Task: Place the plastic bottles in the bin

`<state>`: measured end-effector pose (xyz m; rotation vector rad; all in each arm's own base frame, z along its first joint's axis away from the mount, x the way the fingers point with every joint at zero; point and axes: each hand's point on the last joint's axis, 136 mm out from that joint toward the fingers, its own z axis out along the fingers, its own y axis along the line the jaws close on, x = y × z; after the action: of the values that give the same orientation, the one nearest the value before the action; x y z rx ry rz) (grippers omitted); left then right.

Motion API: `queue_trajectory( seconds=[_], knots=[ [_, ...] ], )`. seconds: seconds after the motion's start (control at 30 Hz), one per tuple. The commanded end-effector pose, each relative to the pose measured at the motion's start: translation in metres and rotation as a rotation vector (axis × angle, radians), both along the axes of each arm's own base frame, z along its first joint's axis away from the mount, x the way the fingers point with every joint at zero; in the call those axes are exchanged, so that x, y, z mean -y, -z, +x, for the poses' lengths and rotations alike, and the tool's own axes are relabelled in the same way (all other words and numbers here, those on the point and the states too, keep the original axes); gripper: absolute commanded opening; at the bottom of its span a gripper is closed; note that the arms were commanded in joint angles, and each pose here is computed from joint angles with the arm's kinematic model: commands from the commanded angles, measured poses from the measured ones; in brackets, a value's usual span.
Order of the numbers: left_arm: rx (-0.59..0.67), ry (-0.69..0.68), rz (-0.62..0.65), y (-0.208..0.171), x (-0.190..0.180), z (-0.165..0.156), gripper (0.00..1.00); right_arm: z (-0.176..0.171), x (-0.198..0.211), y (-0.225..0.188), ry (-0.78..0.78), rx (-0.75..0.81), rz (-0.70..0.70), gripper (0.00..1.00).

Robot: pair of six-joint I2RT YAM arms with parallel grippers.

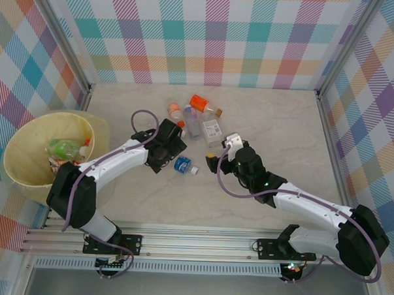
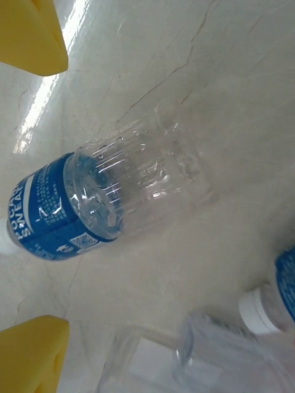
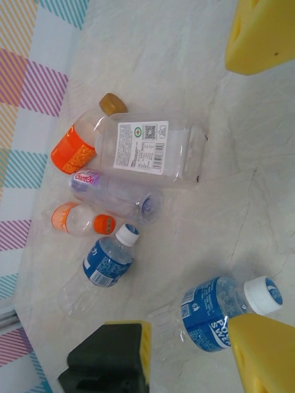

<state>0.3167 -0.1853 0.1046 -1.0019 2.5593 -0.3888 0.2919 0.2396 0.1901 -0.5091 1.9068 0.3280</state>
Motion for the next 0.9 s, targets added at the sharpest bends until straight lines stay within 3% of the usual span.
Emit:
queue_trajectory(
  seconds=[0.0,0.37,0.87],
  knots=[
    [-0.006,-0.044,-0.011,0.011,0.005,0.000,1.00,0.001,0.004,-0.006,0.029,0.009,0.019,1.00],
    [-0.032,-0.104,0.030,0.047,0.006,0.014,0.99,0.003,0.005,-0.004,0.035,0.006,0.002,1.00],
    [0.060,-0.008,0.088,0.074,0.008,0.032,0.61,0.005,0.005,-0.006,0.050,-0.005,0.005,1.00]
  ],
)
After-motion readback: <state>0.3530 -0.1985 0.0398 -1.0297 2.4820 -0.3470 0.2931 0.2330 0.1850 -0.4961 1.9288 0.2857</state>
